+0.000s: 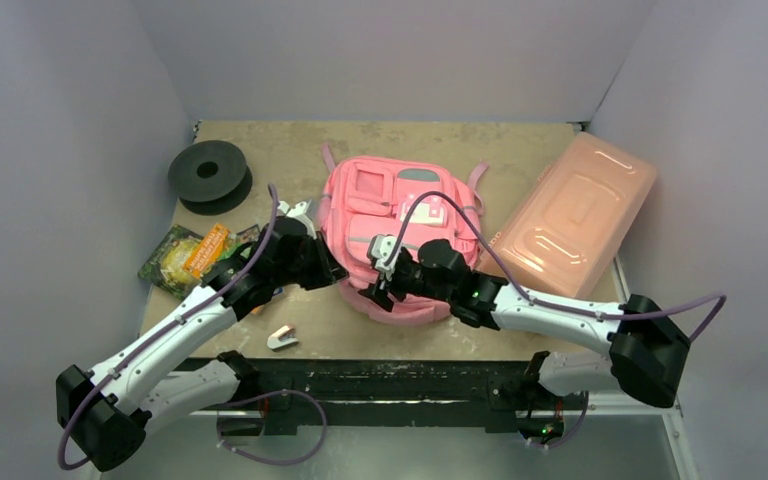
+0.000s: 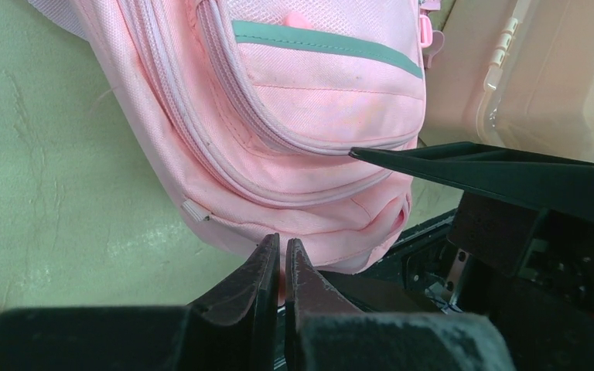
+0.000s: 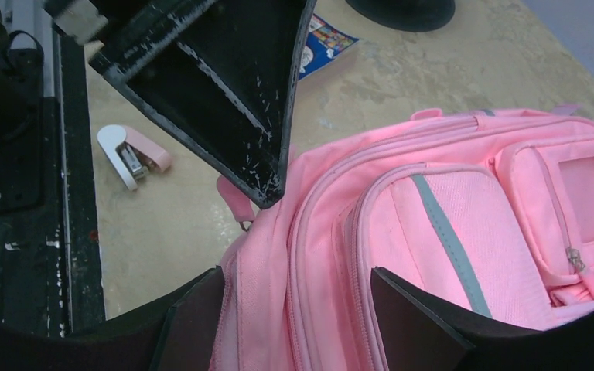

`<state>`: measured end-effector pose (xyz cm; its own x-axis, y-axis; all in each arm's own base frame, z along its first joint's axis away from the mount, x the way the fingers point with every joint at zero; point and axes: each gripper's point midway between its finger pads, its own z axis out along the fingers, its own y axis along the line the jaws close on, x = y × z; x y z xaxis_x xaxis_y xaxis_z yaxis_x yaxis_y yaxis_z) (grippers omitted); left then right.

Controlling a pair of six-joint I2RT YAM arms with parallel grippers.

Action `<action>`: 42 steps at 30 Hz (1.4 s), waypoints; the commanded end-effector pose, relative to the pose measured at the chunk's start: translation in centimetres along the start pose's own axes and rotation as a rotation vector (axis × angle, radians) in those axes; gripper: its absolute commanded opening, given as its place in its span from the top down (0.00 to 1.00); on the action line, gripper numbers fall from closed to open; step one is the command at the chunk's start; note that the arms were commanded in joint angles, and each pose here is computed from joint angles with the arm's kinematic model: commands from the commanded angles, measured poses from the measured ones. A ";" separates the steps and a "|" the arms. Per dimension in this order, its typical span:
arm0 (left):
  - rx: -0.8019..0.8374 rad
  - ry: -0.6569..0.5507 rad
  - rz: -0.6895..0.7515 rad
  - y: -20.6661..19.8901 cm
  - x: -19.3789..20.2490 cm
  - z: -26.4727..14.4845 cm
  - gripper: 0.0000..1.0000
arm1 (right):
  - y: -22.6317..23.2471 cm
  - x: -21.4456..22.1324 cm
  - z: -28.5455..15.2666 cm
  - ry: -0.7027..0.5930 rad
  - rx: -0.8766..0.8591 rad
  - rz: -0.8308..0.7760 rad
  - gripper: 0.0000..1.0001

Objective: Pack the student bag
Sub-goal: Unzip the student bag at the center of the board.

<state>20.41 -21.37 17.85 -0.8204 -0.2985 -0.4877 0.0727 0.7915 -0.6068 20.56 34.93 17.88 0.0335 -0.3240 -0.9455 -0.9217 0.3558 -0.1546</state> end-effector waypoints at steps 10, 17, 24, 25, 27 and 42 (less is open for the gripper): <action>-0.194 -0.100 -0.076 3.4 -1.6 -0.5 1.00 | -3.8 1.4 0.1 0.036 0.223 -0.024 1.00; -0.253 -0.127 -0.250 8.4 -3.4 1.9 1.00 | -3.2 1.0 -0.9 -0.019 0.210 0.009 1.00; 0.239 -0.101 -0.023 -0.1 -0.4 3.6 0.50 | -2.6 -3.0 -0.6 -0.105 0.144 0.051 1.00; 0.249 -0.103 0.016 -0.3 0.4 3.5 0.47 | -2.7 -3.4 -0.6 -0.107 0.138 0.055 1.00; 0.274 -0.143 0.083 -1.0 0.9 3.3 0.42 | -2.8 -4.2 -0.9 -0.117 0.126 0.063 1.00; 0.311 -0.347 0.495 -2.5 -0.9 3.6 0.38 | -2.2 -7.5 -3.1 -0.204 0.051 0.051 1.00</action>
<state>22.15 -23.48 14.07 -0.5992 -0.1568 -0.7851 0.4251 0.7687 -0.4779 21.64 32.32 19.54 -0.0378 -0.2862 -0.9574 -0.8843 0.4557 -0.1014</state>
